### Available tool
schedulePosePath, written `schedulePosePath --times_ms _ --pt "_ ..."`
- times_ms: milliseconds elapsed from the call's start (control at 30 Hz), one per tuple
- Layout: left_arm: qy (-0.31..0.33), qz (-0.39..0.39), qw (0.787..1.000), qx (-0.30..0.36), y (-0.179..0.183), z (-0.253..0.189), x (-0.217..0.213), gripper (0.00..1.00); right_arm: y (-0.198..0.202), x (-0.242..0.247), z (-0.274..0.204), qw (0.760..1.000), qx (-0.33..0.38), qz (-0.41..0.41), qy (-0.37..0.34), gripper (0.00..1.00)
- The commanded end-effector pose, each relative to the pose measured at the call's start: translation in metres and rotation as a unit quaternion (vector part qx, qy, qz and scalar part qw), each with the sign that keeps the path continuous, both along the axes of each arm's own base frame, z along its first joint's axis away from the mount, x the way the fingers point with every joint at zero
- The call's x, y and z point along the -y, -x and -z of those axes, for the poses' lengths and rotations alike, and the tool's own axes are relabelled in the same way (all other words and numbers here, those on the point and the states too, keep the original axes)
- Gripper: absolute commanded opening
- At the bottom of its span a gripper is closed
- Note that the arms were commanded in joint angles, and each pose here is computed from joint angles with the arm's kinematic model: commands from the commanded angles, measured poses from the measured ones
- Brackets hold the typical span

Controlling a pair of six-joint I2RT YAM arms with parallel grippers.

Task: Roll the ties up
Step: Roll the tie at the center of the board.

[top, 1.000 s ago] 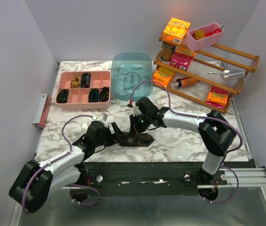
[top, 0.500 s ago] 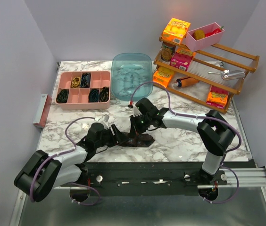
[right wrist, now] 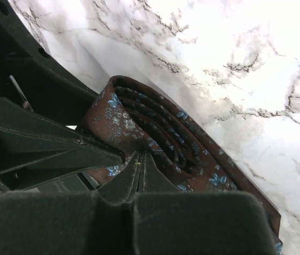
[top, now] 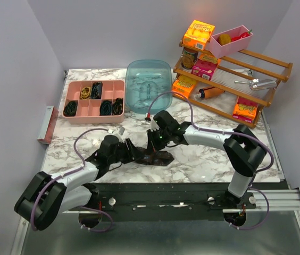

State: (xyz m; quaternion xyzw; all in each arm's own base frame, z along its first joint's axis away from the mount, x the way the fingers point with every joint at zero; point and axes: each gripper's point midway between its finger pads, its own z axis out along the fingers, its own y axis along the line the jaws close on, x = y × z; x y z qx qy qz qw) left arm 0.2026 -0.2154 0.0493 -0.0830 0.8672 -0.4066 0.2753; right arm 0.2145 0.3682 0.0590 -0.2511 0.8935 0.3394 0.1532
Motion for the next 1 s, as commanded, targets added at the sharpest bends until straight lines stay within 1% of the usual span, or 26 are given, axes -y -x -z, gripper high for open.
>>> schedulePosePath --times_ms 0,433,600,800,967 --pt "-0.051 -0.011 0.998 0.02 -0.013 -0.009 -0.01 0.49 0.001 0.009 -0.003 1.0 0.017 0.009 0.017 0.0" --pt "-0.164 -0.024 0.986 0.012 -0.026 -0.014 -0.03 0.47 -0.001 0.014 0.02 0.999 0.008 0.01 0.049 0.0" --pt "-0.193 -0.015 0.981 0.014 -0.029 -0.018 -0.026 0.47 -0.006 0.015 0.03 0.998 0.009 0.015 0.065 0.0" --pt "-0.226 -0.025 0.974 0.021 -0.036 -0.019 -0.024 0.47 -0.013 0.021 0.047 0.995 0.012 0.024 0.101 0.0" --pt "-0.273 -0.022 0.962 0.02 -0.035 -0.018 -0.022 0.47 -0.008 0.021 0.051 0.995 0.0 0.018 0.1 0.0"
